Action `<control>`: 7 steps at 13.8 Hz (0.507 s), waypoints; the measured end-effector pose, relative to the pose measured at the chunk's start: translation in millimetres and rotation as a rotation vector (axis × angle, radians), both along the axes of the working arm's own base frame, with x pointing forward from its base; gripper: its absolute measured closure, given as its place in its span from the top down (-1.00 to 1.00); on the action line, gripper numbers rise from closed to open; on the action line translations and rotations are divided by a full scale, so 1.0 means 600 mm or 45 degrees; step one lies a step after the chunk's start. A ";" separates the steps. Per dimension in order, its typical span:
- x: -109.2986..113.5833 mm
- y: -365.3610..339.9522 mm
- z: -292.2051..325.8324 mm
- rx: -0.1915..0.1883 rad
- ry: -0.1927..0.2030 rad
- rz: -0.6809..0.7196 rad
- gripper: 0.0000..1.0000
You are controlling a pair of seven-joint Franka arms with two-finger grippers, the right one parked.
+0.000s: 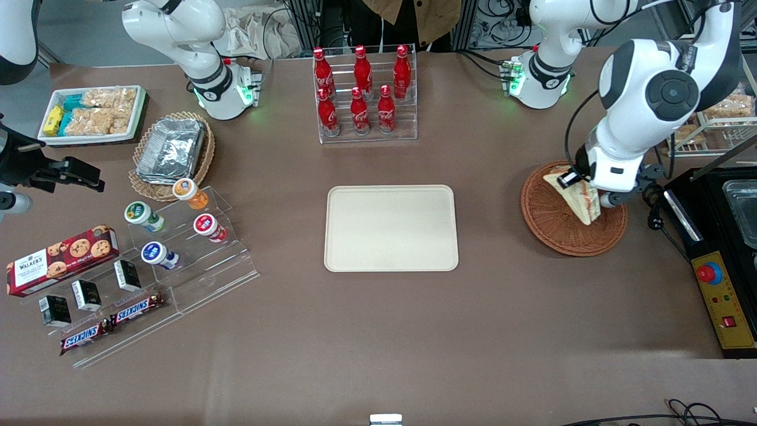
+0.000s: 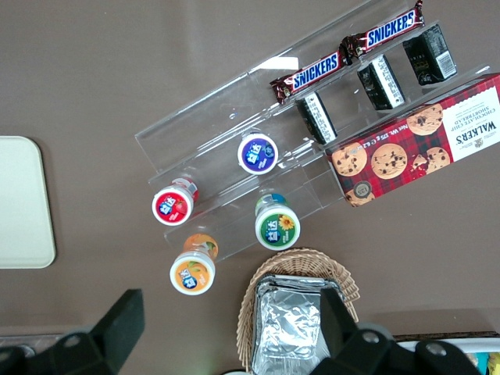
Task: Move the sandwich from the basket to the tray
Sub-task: 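Carry the held sandwich from the basket over the cream tray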
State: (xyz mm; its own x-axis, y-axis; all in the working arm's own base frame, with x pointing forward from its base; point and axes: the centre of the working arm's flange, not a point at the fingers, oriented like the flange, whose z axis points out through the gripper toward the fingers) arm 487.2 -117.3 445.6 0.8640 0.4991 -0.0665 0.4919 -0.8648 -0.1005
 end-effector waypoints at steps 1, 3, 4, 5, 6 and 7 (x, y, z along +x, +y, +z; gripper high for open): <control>0.005 -0.032 0.006 -0.002 -0.001 -0.050 -0.37; 0.014 -0.107 0.000 -0.014 0.004 -0.154 -0.37; 0.016 -0.144 -0.008 -0.024 0.015 -0.204 -0.37; 0.017 -0.178 -0.019 -0.035 0.031 -0.248 -0.37; 0.017 -0.207 -0.030 -0.048 0.047 -0.287 -0.37; 0.018 -0.233 -0.040 -0.062 0.062 -0.321 -0.37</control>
State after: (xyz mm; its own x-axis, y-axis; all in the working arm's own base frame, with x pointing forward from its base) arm 497.9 -256.9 421.3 0.9559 0.2637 -0.1295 0.2559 -0.9639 -0.0740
